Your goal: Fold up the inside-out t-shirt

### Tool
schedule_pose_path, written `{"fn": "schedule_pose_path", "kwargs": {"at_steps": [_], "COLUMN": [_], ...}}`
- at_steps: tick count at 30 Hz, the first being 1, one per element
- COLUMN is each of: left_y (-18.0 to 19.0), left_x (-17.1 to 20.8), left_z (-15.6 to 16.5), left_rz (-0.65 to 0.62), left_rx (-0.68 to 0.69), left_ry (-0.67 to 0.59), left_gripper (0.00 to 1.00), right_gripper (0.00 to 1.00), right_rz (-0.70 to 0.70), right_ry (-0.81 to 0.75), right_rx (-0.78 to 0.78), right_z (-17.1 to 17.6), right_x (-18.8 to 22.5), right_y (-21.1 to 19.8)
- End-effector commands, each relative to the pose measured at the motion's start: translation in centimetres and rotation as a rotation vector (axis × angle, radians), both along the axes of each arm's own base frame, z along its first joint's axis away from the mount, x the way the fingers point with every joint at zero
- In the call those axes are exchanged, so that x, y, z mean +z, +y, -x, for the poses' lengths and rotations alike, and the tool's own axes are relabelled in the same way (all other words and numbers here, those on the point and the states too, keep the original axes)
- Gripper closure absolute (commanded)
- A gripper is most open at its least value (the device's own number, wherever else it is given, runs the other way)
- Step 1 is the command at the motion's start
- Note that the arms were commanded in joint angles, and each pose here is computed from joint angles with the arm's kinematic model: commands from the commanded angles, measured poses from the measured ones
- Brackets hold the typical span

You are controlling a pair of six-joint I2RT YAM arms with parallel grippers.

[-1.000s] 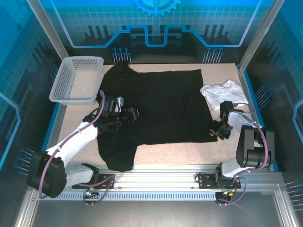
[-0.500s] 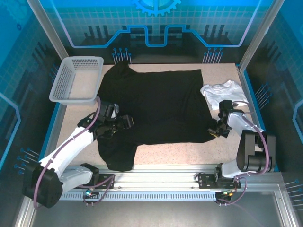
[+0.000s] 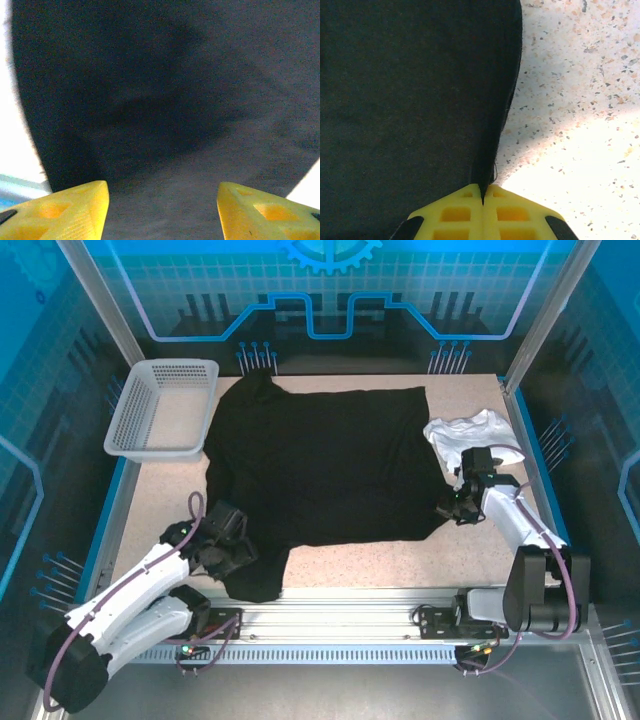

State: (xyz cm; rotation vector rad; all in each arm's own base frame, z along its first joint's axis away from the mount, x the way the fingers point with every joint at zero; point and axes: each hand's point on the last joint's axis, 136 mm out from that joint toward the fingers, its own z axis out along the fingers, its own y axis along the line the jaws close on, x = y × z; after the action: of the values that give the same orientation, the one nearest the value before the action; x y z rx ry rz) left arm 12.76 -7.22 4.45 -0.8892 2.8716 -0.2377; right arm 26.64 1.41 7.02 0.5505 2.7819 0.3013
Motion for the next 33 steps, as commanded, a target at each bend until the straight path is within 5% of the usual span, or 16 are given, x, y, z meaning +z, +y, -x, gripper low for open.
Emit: {"fn": "schedule_pose_path", "kwargs": {"at_steps": [1, 11, 20, 26, 33], "left_y": [1.8, 1.4, -1.0, -0.8, 0.6], "left_x": [-0.2, -1.6, -4.5, -4.2, 1.7], "left_z": [2.0, 3.7, 1.2, 0.0, -3.1], "left_rz": [-0.075, -0.079, -0.01, 0.039, 0.147], "left_rx": [0.132, 0.167, 0.084, 0.08, 0.148], "left_ry": [0.08, 0.216, 0.193, 0.142, -0.023], "left_gripper": [0.41, 0.41, 0.7, 0.98, 1.0], "right_gripper": [1.0, 1.0, 1.0, 1.0, 1.0], "right_rz": [-0.048, -0.086, -0.067, -0.075, -0.116], "right_ry": [-0.054, -0.052, -0.041, -0.041, -0.067], "right_rx": [0.055, 0.067, 0.044, -0.004, -0.069], "right_z": [-0.6, -1.1, -0.5, 0.4, 1.2], "right_x": [1.3, 0.8, 0.6, 0.7, 1.5], "right_y": [1.3, 1.6, 1.0, 0.1, -1.0]}}
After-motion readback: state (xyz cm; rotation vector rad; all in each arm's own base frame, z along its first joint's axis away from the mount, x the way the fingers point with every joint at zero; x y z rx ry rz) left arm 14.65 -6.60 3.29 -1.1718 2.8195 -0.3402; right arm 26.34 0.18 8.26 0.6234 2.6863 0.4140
